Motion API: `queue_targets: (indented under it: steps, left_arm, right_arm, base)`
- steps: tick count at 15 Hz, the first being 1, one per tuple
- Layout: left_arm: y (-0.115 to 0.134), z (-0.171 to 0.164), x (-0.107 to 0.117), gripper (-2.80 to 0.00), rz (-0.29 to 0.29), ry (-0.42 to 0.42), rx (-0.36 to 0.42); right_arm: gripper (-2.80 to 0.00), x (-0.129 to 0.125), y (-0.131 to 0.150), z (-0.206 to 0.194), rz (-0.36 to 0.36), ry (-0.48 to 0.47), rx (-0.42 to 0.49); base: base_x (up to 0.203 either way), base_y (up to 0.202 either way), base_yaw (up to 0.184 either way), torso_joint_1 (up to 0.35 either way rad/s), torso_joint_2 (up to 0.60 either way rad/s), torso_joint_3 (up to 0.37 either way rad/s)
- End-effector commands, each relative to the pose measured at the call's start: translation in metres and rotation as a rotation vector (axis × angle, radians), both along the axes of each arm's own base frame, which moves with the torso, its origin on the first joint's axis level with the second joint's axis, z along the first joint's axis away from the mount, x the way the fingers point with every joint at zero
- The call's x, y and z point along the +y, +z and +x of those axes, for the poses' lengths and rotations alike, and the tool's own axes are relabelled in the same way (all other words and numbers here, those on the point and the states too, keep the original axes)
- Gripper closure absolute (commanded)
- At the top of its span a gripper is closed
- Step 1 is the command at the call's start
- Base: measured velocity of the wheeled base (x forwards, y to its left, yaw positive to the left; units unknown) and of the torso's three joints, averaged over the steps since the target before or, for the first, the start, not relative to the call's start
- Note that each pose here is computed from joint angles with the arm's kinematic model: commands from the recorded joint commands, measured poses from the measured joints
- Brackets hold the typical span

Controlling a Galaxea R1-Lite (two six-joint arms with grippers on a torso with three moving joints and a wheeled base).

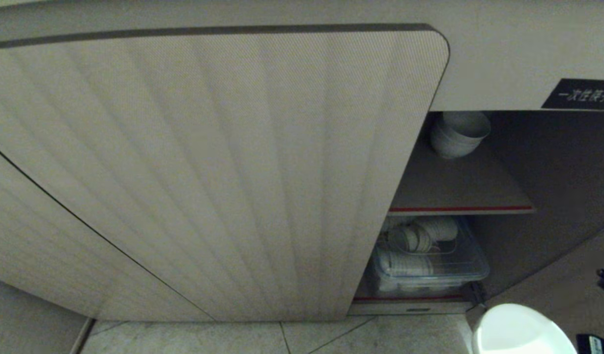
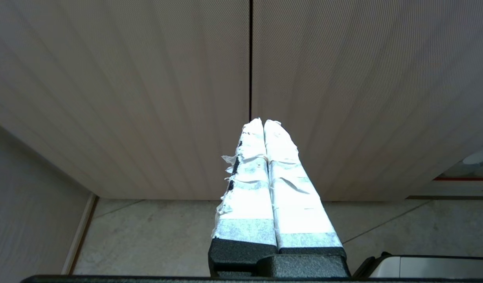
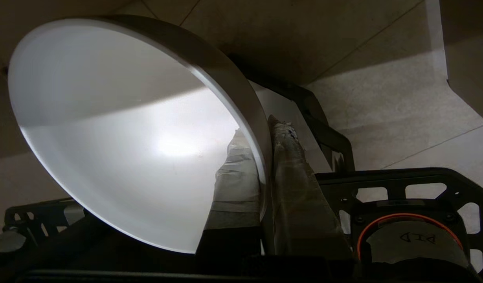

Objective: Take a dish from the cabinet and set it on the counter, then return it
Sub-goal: Put it back into the cabinet

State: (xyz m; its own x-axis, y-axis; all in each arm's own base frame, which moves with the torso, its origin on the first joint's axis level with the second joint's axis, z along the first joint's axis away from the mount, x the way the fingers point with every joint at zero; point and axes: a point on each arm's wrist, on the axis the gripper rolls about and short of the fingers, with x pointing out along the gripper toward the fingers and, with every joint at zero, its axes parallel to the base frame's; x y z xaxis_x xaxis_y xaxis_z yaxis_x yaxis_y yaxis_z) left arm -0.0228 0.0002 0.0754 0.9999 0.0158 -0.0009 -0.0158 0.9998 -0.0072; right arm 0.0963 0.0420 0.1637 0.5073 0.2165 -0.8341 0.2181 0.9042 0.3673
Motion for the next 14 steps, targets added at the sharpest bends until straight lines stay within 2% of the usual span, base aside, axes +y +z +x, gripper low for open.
queue_targets:
  steps: [1,3,5,9,14]
  left_arm:
    - [0.0,0.0,0.0,0.0,0.0,0.001,-0.001]
    - [0.0,0.0,0.0,0.0,0.0,0.001,0.001]
    - [0.0,0.0,0.0,0.0,0.0,0.001,0.001]
    - [0.0,0.0,0.0,0.0,0.0,0.001,-0.001]
    - [0.0,0.0,0.0,0.0,0.0,0.001,-0.001]
  right_arm:
    - [0.0,0.004,-0.002,0.01,0.005,-0.038,0.045]
    - [0.0,0.008,-0.002,0.018,0.008,-0.063,0.067]
    - [0.0,0.012,-0.002,0.028,0.027,-0.07,0.037]
    - [0.0,0.018,0.003,0.044,0.077,-0.144,0.04]
    - [0.0,0.019,0.004,0.064,0.069,-0.201,0.021]
  base:
    - [0.0,0.0,0.0,0.0,0.0,0.0]
    - [0.0,0.0,0.0,0.0,0.0,0.0]
    - [0.0,0.0,0.0,0.0,0.0,0.0]
    - [0.0,0.0,0.0,0.0,0.0,0.0]
    - [0.0,0.0,0.0,0.0,0.0,0.0]
